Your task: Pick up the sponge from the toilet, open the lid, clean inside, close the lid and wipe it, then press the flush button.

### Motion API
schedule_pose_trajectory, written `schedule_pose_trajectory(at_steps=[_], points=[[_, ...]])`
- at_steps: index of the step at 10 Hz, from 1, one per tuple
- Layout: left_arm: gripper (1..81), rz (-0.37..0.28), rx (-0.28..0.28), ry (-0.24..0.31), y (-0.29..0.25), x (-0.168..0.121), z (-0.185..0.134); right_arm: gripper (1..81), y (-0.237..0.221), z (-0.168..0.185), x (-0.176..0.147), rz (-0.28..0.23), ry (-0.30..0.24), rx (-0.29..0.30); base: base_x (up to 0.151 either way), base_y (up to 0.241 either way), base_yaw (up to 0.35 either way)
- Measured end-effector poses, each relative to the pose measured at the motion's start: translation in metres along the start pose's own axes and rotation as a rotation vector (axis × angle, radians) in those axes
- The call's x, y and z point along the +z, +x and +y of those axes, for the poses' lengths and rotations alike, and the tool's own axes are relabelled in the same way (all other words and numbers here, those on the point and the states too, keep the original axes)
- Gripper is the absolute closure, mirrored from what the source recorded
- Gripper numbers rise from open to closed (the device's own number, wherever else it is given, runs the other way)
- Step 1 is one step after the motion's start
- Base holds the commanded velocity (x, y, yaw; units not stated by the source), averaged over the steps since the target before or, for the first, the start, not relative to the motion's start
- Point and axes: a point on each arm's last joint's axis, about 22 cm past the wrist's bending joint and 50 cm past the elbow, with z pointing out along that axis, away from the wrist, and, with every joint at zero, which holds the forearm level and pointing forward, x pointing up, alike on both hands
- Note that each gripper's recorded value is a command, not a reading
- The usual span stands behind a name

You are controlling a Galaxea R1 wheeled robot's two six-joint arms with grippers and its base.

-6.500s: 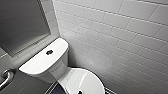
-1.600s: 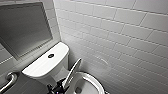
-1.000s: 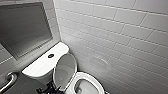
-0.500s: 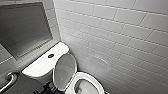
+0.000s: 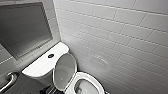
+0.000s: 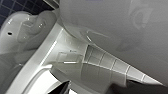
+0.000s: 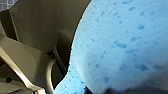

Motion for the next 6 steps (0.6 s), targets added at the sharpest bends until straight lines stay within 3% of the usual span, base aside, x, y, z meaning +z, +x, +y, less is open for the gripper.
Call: schedule_pose_trajectory(at_steps=[2, 3, 4, 6], points=[[1.0, 0.049, 0.129, 0.044, 0.044, -0.031, -0.036, 81.1, 0.001, 0.000, 0.000, 0.000, -0.001, -0.001, 0.000, 0.000, 0.000], [1.0, 0.040, 0.200, 0.072, 0.052, -0.045, -0.054, 81.1, 0.001, 0.000, 0.000, 0.001, -0.001, -0.001, 0.000, 0.000, 0.000], [1.0, -0.005, 0.282, 0.108, 0.049, -0.054, -0.074, 81.1, 0.000, 0.001, 0.000, 0.000, -0.001, -0.001, 0.000, 0.000, 0.000], [1.0, -0.135, 0.529, 0.175, 0.046, -0.073, -0.113, 81.1, 0.000, -0.001, -0.001, 0.000, 0.006, 0.000, 0.000, 0.000, 0.000]])
